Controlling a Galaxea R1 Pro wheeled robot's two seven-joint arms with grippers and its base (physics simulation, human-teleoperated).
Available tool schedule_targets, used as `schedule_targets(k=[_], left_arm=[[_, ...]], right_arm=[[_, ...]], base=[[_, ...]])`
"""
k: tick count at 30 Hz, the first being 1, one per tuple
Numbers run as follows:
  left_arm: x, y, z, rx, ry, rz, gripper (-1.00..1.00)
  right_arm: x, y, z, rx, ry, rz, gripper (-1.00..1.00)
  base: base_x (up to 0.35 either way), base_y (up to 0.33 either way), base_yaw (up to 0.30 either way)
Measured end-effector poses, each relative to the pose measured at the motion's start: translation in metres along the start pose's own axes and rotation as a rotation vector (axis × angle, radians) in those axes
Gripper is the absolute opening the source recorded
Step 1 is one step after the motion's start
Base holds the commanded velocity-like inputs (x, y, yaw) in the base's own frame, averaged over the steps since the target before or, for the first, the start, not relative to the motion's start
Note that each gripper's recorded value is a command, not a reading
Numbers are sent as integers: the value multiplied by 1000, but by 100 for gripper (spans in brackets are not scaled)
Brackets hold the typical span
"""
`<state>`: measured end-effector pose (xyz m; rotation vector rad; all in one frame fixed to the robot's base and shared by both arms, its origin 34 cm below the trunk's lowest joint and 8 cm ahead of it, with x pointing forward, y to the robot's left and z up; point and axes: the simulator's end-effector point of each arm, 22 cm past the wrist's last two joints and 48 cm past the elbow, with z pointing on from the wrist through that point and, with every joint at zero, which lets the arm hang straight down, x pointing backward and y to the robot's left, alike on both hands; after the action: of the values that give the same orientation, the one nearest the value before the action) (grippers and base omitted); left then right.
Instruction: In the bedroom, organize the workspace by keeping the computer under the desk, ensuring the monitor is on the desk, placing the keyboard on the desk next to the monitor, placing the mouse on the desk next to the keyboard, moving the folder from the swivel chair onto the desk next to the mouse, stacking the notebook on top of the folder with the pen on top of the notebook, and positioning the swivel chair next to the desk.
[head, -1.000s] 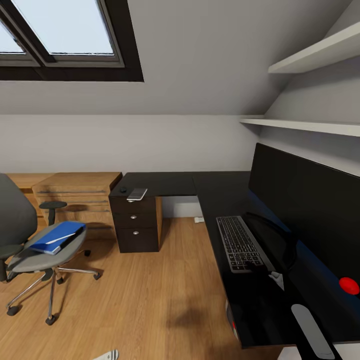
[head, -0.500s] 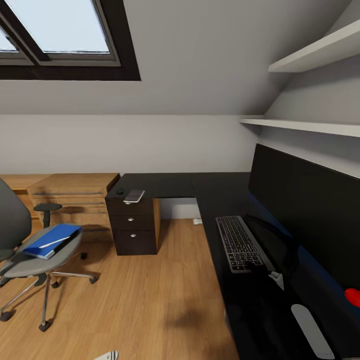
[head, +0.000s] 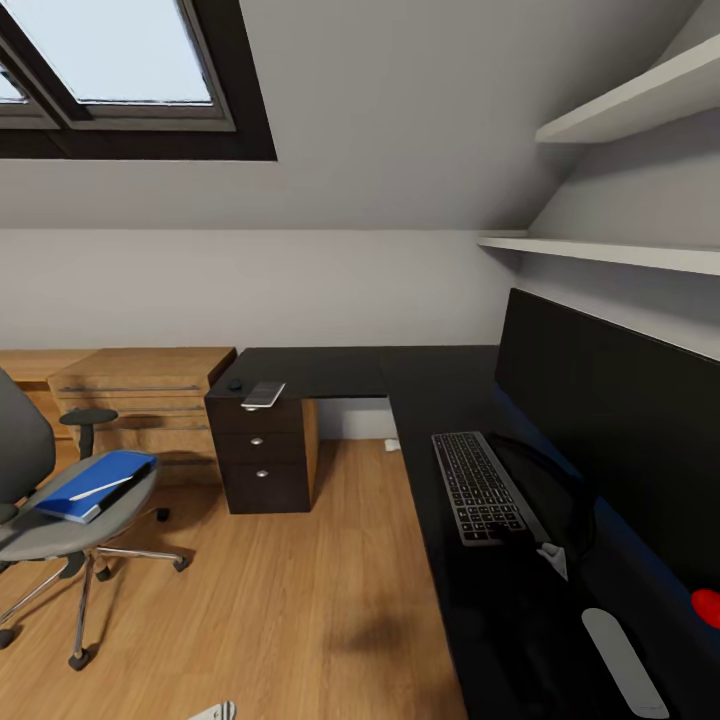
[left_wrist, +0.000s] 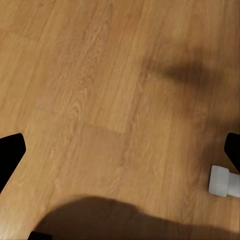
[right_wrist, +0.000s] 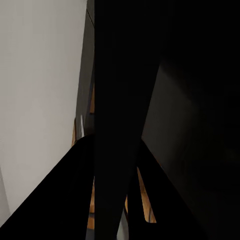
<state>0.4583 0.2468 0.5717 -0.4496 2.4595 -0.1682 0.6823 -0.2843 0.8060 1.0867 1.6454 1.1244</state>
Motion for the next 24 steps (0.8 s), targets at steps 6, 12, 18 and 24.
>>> schedule_targets(k=[6,12,18,24], left_arm=[[0,0,0,0,0,0,100],[0,0,0,0,0,0,100],[-1,1,0,0,-1,0,100],[-1,1,0,0,0,-1,100]], right_arm=[[0,0,0,0,0,-1,-100],[0,0,0,0,0,-2,-100],[0,-8,0,31,2,-23,100],[0,-8,0,31,2,-23,100]], base=[[1,-1,0],[0,0,0],[0,0,0],[0,0,0]])
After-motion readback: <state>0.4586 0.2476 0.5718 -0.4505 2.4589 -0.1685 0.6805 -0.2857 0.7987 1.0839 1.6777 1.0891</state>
